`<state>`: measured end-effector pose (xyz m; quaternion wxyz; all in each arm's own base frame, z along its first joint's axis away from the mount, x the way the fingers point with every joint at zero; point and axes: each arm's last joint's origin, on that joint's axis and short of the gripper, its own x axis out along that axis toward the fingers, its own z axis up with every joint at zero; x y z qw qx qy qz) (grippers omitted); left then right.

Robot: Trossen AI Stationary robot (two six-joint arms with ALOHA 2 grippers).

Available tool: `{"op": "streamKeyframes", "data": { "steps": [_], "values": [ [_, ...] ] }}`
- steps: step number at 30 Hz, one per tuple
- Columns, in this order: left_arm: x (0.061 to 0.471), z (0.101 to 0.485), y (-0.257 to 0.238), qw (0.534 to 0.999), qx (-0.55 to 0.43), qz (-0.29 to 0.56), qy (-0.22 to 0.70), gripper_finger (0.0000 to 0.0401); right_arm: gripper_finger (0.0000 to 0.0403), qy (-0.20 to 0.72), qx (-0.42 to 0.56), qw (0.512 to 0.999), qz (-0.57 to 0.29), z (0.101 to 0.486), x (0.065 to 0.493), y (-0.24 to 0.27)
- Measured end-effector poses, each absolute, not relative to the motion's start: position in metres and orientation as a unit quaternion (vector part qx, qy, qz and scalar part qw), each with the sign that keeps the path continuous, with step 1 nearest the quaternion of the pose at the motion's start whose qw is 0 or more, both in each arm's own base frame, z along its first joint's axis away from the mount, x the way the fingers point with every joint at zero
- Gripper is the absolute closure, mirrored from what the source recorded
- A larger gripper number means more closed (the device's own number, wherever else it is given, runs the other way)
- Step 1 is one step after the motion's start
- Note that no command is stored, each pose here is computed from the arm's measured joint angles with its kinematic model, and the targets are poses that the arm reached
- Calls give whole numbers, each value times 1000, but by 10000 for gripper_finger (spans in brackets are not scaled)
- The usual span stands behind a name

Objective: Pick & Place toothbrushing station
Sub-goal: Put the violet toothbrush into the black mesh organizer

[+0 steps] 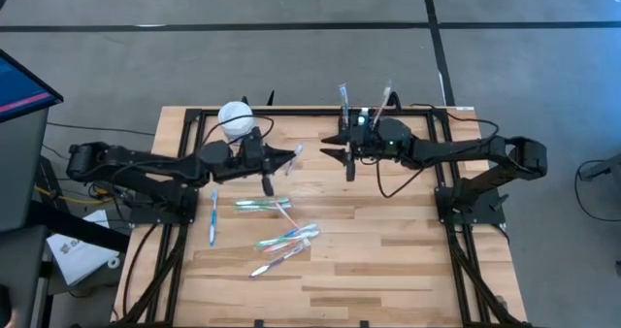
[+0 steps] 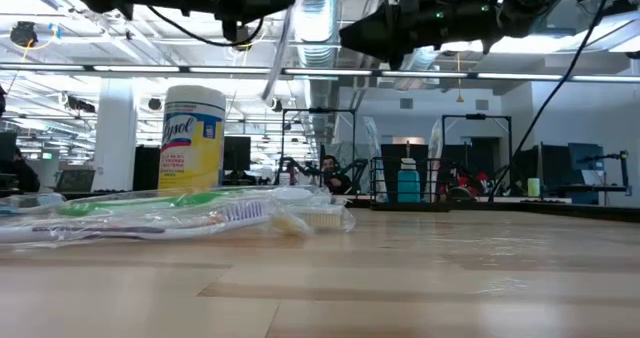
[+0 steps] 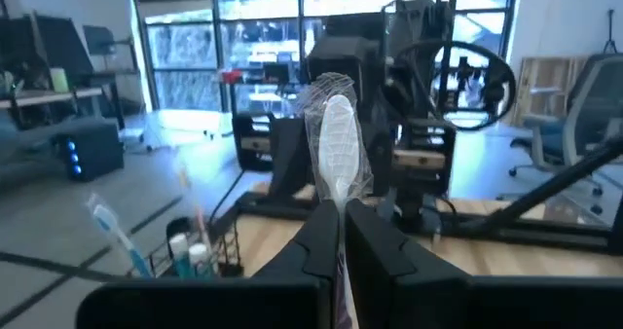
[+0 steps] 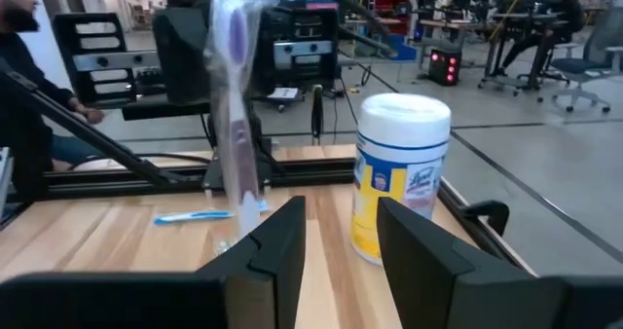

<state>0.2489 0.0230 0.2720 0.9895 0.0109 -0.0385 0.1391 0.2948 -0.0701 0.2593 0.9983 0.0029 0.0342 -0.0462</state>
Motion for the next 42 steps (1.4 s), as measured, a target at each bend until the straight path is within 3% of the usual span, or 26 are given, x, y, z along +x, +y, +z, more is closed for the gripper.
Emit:
{"op": "streamKeyframes", "data": {
  "steps": [15, 36, 42],
  "values": [
    [276, 255, 48, 982, 14, 147, -116, 397, 283, 26, -2, 999, -30, 261, 297, -62],
    [320, 259, 56, 987, 20, 111, -117, 398, 284, 15, -15, 999, -29, 263, 297, -61],
    [321, 260, 56, 987, 20, 110, -118, 397, 327, 14, -15, 999, -30, 263, 297, -61]
  ]
}}
